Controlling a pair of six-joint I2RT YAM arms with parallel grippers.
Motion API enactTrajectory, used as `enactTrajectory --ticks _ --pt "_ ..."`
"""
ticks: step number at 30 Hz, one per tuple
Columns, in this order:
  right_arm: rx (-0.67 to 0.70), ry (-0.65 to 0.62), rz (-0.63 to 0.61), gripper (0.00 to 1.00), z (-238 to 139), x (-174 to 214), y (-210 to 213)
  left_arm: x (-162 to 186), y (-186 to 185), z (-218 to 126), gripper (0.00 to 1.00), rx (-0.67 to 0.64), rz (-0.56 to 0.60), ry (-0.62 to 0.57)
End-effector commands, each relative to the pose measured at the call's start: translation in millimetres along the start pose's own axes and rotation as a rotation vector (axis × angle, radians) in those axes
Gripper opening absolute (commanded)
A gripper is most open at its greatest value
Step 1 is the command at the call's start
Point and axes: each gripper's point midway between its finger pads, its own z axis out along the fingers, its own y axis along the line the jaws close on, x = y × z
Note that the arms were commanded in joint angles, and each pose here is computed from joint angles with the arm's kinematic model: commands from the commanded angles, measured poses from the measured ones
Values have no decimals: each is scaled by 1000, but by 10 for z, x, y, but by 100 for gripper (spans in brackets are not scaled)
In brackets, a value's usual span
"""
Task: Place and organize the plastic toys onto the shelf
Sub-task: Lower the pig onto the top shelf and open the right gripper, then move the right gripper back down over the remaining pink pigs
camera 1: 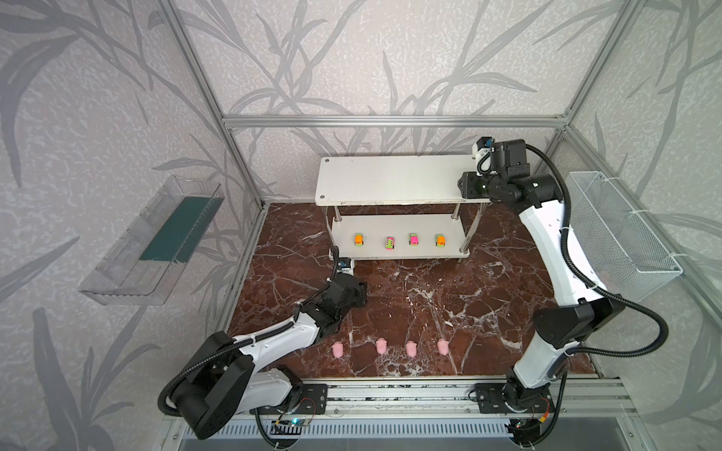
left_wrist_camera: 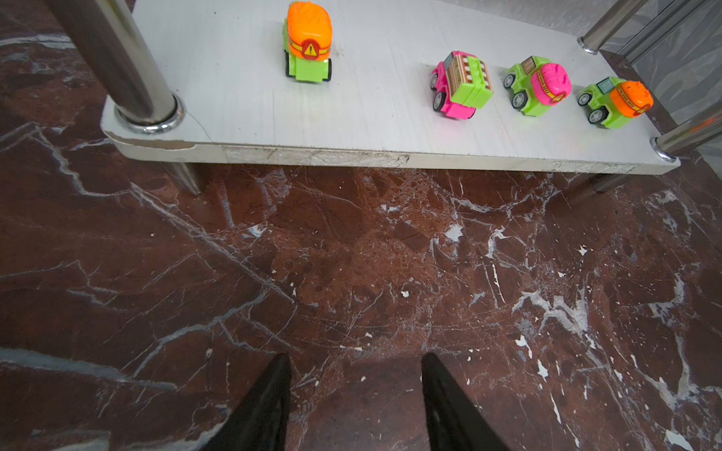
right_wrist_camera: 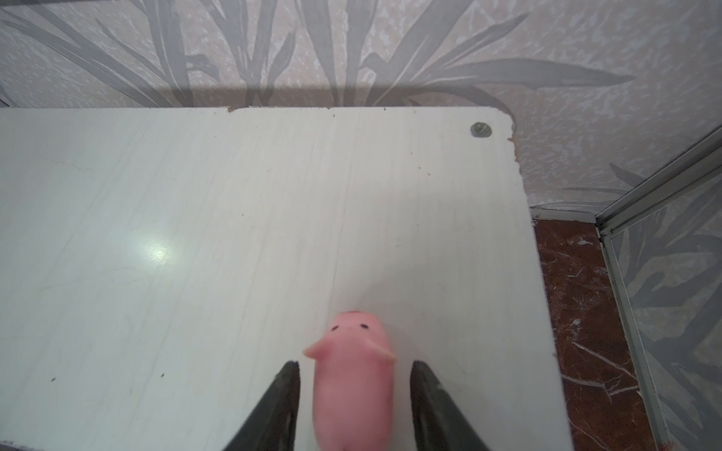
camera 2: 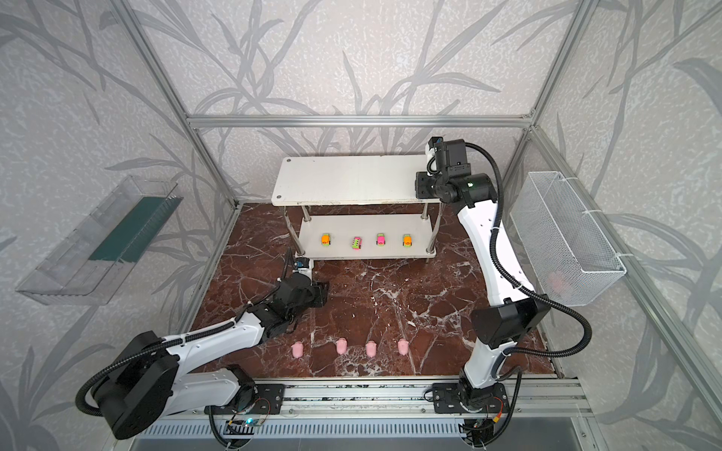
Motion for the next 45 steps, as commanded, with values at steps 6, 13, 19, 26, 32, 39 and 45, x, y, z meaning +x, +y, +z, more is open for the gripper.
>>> enactTrajectory --ticks 6,13,19,26,32,39,45 --pt "-41 -160 -24 52 -607 -332 68 -133 -52 1 53 10 -18 -32" --pt "-101 -330 -5 55 -1189 -250 111 -119 -53 23 53 10 -20 -26" --pt "-182 -401 4 57 -1569 185 162 -128 -55 31 53 9 -19 -26" --pt "-226 -297 13 59 -1583 985 248 -168 -50 22 53 4 -15 -41" --pt "-245 -249 -63 62 -1396 1732 437 -201 -57 28 53 1 -13 -51" --pt "-236 -97 -92 63 -1167 2666 528 -224 -59 39 53 -4 -12 -56" --pt "-257 47 -76 64 -1009 3390 601 -227 -47 43 53 -11 -9 -61"
